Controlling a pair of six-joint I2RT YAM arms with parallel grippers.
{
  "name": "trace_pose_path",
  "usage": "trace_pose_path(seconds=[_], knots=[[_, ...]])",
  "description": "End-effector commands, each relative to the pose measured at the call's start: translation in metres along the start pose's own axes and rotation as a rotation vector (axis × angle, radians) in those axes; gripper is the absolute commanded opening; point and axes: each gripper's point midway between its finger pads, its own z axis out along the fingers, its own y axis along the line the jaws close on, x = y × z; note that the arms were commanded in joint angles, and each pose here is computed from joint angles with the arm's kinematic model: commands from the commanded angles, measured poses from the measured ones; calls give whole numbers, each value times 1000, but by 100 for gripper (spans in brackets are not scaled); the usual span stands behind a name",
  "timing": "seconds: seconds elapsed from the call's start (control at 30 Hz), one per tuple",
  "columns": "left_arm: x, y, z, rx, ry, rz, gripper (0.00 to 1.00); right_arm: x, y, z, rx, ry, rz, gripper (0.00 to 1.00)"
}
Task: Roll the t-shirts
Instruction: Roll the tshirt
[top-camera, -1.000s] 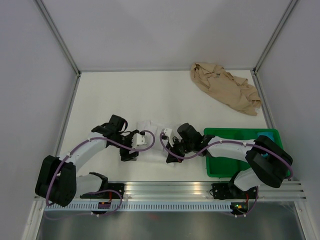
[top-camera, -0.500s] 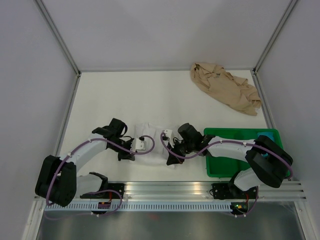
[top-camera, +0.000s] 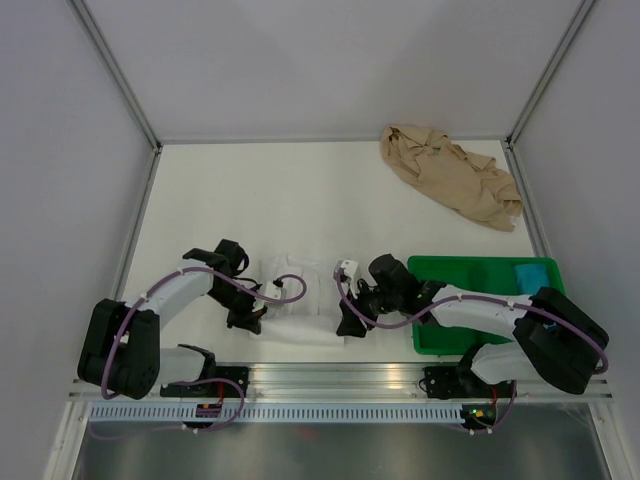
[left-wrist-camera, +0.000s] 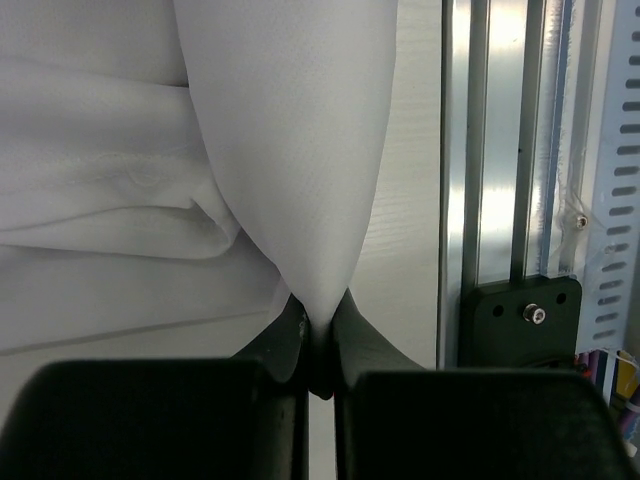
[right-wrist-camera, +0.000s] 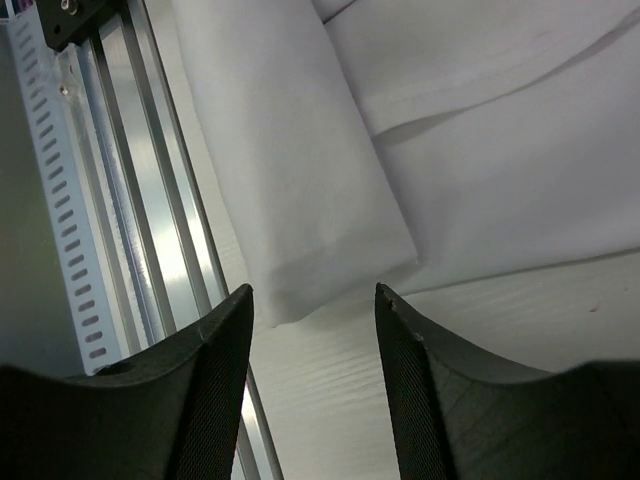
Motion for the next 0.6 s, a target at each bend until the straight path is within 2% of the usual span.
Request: trace_pose_path(seconds=[0.0, 0.27, 0.37, 0.43, 0.5, 0.53, 0.57], knots=[[-8, 1, -5, -2, -28, 49, 2, -15, 10, 0, 23, -128, -89, 58], [-2, -1, 0, 2, -23, 27, 3, -7, 10, 15, 170, -132, -211, 65], [-2, 1, 1, 3, -26, 22, 4, -4, 8, 25, 181, -110, -220, 65], [-2, 2, 2, 6, -26, 16, 5, 13, -3, 31, 211, -36, -189, 65], [-2, 2, 3, 9, -25, 13, 5, 25, -9, 37, 230, 29, -157, 55], [-1, 1, 3, 11, -25, 9, 6, 27, -9, 39, 227, 42, -140, 34], [-1, 1, 3, 11, -25, 8, 6, 28, -7, 40, 221, 46, -127, 22]])
